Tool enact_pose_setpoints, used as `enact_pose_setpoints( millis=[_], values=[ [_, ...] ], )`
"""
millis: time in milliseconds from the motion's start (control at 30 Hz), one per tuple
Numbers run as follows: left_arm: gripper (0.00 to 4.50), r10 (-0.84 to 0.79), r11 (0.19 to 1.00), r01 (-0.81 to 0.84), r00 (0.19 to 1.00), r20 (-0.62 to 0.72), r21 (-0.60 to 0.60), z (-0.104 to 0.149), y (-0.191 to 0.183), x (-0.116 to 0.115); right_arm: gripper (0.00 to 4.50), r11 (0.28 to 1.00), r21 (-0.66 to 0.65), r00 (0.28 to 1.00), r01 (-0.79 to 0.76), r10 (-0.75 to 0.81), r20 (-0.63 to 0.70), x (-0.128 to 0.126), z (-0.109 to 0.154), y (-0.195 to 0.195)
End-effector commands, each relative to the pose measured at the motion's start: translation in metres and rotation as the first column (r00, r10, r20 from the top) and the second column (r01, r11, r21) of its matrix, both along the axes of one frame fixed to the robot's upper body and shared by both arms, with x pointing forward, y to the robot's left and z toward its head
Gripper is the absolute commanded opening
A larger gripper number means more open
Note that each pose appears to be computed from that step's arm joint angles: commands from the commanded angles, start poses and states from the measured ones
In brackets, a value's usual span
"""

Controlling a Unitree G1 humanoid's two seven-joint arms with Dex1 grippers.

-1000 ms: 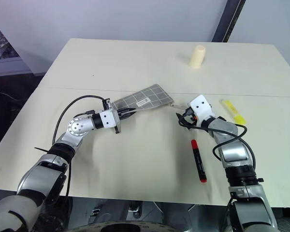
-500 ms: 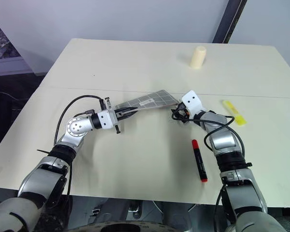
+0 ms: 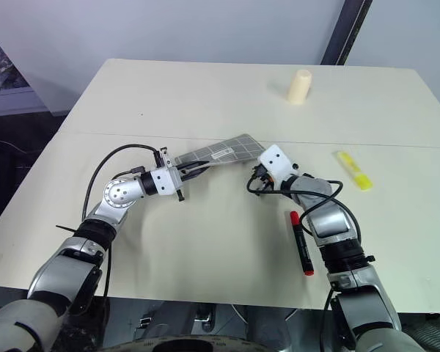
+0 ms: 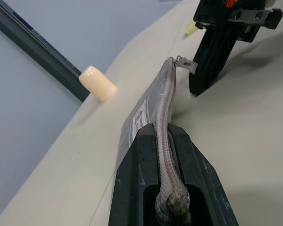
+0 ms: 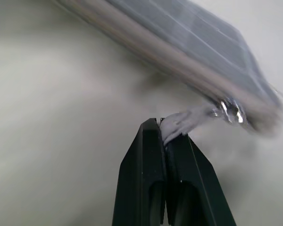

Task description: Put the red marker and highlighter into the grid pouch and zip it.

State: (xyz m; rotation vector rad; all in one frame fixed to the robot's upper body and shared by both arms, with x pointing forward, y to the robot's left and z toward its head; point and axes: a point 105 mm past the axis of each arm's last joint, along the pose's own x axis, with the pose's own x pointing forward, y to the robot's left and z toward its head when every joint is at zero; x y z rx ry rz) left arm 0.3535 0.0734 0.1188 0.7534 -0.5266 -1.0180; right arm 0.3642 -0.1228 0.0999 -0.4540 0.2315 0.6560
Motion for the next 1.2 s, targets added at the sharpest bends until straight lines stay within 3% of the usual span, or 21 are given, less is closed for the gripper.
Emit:
enact_pose_setpoints(
  millis=[33,233,533,633,900,967,1033,1200],
  values=[
    [0.00,-0.021,1.000,0.021,0.999,0.042,-0.011,0.008,-0.016,0.000,0.04,0.989,-0.059,0.987,-0.133,0.138,0.082,-0.010,0.018,0.038],
    [0.00,-0.020,1.000,0.020,0.998,0.063,-0.006,0.008,-0.027,0.001,0.04,0.955,-0.106,0.953,-0.278,0.288,0.096,-0.027,0.017,0.069],
    [0.00,-0.024,1.000,0.025,0.996,0.081,-0.003,0.007,-0.036,0.000,0.04,0.851,-0.246,0.843,-0.463,0.509,0.173,-0.046,0.029,0.106],
    [0.00,-0.018,1.000,0.019,0.997,0.080,-0.010,0.008,-0.036,0.001,0.04,0.802,-0.358,0.807,-0.479,0.562,0.180,-0.046,0.021,0.105],
    [0.00,-0.002,1.000,0.005,0.996,0.095,-0.026,0.012,-0.035,0.002,0.04,0.752,-0.451,0.767,-0.480,0.610,0.200,-0.046,0.020,0.086],
    [0.00,-0.001,1.000,0.003,0.996,0.095,-0.027,0.012,-0.035,0.002,0.04,0.751,-0.458,0.766,-0.475,0.609,0.204,-0.045,0.021,0.083],
    [0.00,0.001,1.000,0.002,0.995,0.097,-0.027,0.012,-0.036,0.002,0.04,0.791,-0.384,0.794,-0.477,0.575,0.198,-0.045,0.025,0.080],
    [0.00,0.008,0.999,-0.005,0.994,0.105,-0.032,0.012,-0.036,0.003,2.54,0.827,-0.369,0.832,-0.424,0.516,0.201,-0.045,0.026,0.059]
  ],
)
